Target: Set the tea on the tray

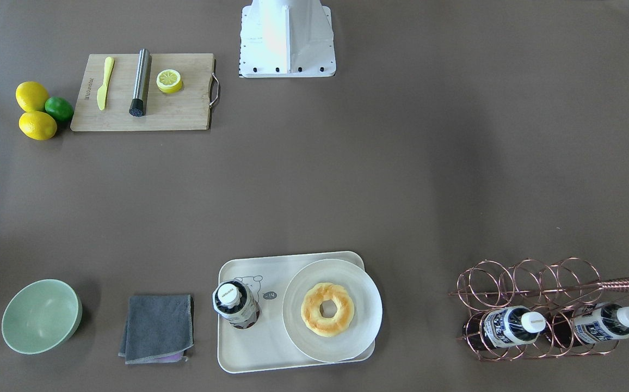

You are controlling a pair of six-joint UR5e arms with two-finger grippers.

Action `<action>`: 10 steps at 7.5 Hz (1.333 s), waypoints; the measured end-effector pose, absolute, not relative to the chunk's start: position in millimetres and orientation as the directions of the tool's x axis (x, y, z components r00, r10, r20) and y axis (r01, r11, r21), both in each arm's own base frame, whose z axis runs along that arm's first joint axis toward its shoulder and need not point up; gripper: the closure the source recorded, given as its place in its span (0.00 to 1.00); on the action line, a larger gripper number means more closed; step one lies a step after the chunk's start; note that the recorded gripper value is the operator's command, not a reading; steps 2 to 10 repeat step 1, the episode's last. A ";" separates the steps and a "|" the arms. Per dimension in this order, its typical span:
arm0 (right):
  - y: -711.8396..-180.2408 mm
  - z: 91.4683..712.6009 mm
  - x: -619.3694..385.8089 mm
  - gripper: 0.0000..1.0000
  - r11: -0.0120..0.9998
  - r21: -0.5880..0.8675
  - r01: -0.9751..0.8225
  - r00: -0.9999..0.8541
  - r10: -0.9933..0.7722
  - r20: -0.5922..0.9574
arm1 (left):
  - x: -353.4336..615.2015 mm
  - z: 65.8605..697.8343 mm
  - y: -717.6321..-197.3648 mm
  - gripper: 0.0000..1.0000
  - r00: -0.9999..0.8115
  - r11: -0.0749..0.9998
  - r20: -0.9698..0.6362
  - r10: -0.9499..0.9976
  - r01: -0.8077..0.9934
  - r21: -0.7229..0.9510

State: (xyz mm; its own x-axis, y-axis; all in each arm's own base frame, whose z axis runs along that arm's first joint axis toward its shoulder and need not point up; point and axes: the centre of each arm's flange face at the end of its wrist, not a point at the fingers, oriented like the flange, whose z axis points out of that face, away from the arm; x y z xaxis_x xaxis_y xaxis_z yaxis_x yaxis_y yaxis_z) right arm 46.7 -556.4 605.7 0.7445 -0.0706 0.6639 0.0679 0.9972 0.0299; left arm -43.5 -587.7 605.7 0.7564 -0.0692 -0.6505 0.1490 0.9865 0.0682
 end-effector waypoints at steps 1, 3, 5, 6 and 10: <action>-555.5 606.8 46.7 0.00 0.997 0.028 0.067 0.745 -0.069 0.664 | -43.5 606.1 -587.5 0.02 0.756 0.987 -0.650 -0.070 0.149 0.067; -555.5 606.8 46.7 0.00 0.997 0.028 0.067 0.745 -0.069 0.664 | -43.5 606.1 -587.5 0.02 0.756 0.987 -0.650 -0.070 0.149 0.067; -555.5 606.8 46.7 0.00 0.997 0.028 0.067 0.745 -0.069 0.664 | -43.5 606.1 -587.5 0.02 0.756 0.987 -0.650 -0.070 0.149 0.067; -555.5 606.8 46.7 0.00 0.997 0.028 0.067 0.745 -0.069 0.664 | -43.5 606.1 -587.5 0.02 0.756 0.987 -0.650 -0.070 0.149 0.067; -555.5 606.8 46.7 0.00 0.997 0.028 0.067 0.745 -0.069 0.664 | -43.5 606.1 -587.5 0.02 0.756 0.987 -0.650 -0.070 0.149 0.067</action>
